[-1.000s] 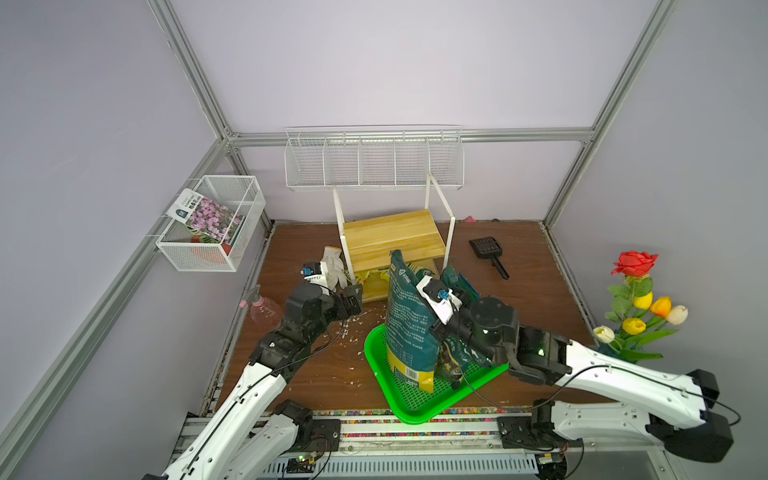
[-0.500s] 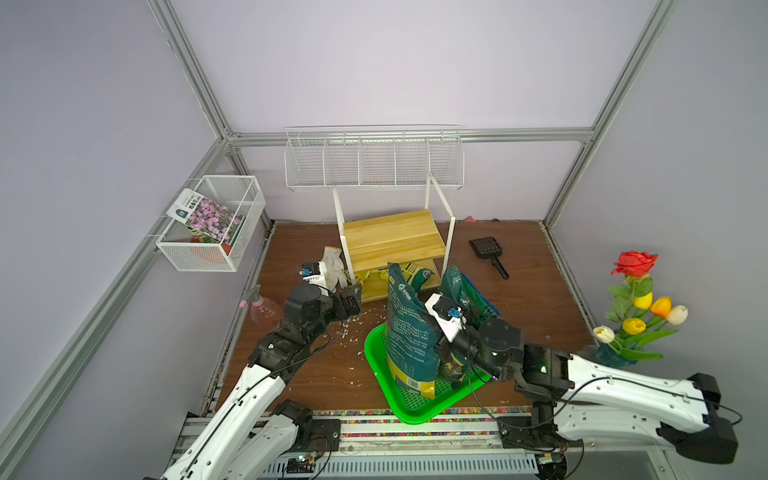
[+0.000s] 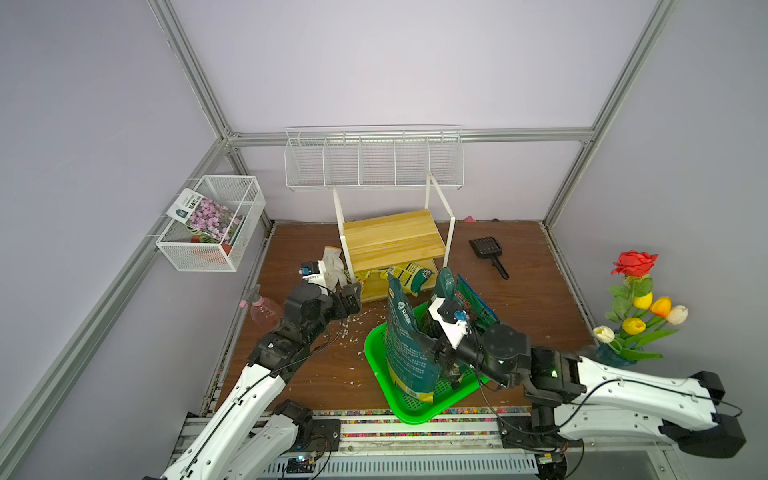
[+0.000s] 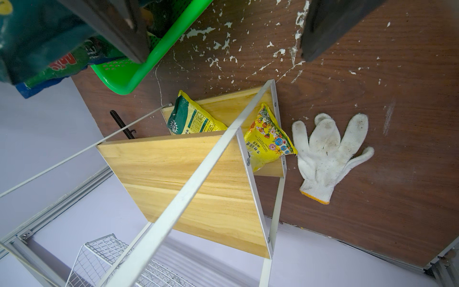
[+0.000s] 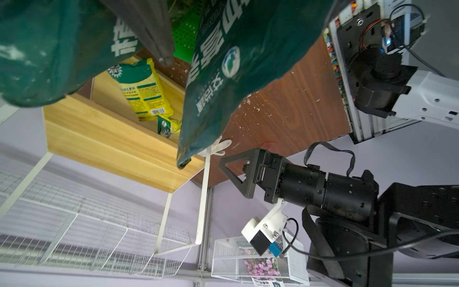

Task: Take down the fertilizer bag from the shelf
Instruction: Place the fertilizer bag in the storage box.

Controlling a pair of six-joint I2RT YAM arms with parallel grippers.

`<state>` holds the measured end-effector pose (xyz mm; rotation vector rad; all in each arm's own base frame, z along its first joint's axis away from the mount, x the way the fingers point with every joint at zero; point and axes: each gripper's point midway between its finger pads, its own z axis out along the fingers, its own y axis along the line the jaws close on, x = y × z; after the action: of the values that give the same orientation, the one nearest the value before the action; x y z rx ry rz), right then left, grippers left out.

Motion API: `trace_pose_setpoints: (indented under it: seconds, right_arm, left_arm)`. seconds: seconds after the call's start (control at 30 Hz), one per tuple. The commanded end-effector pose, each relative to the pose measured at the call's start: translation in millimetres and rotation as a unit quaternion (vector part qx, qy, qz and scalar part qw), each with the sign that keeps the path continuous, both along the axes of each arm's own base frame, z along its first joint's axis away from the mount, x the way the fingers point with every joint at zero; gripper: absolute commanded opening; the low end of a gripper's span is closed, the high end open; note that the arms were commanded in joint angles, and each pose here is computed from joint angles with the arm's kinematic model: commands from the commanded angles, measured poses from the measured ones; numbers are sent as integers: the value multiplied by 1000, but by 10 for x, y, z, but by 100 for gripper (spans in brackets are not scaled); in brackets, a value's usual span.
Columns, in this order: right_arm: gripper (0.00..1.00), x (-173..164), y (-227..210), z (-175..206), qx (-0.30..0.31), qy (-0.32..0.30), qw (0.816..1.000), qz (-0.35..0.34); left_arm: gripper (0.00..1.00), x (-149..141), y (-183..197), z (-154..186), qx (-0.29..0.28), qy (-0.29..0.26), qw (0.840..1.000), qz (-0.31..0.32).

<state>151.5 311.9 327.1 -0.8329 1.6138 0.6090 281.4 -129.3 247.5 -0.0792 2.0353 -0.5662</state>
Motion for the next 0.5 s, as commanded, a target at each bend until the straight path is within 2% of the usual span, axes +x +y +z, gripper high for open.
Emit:
trace_pose_setpoints:
  seconds: [0.0,0.17,0.3,0.47]
  right_arm:
    - [81,12,-49,296,28,-19,999,-6]
    - [94,-37,-75,617,59,-41,997,9]
    - [96,-52,-111,866,80,-74,994,13]
    - [95,36,-155,1134,73,-125,989,-15]
  left_arm:
    - [100,27,31,180,4,-23,1000,4]
    - [100,59,29,256,10,-33,999,4]
    - [100,110,9,355,5,-47,999,5]
    - [100,230,-22,519,2,-69,998,11]
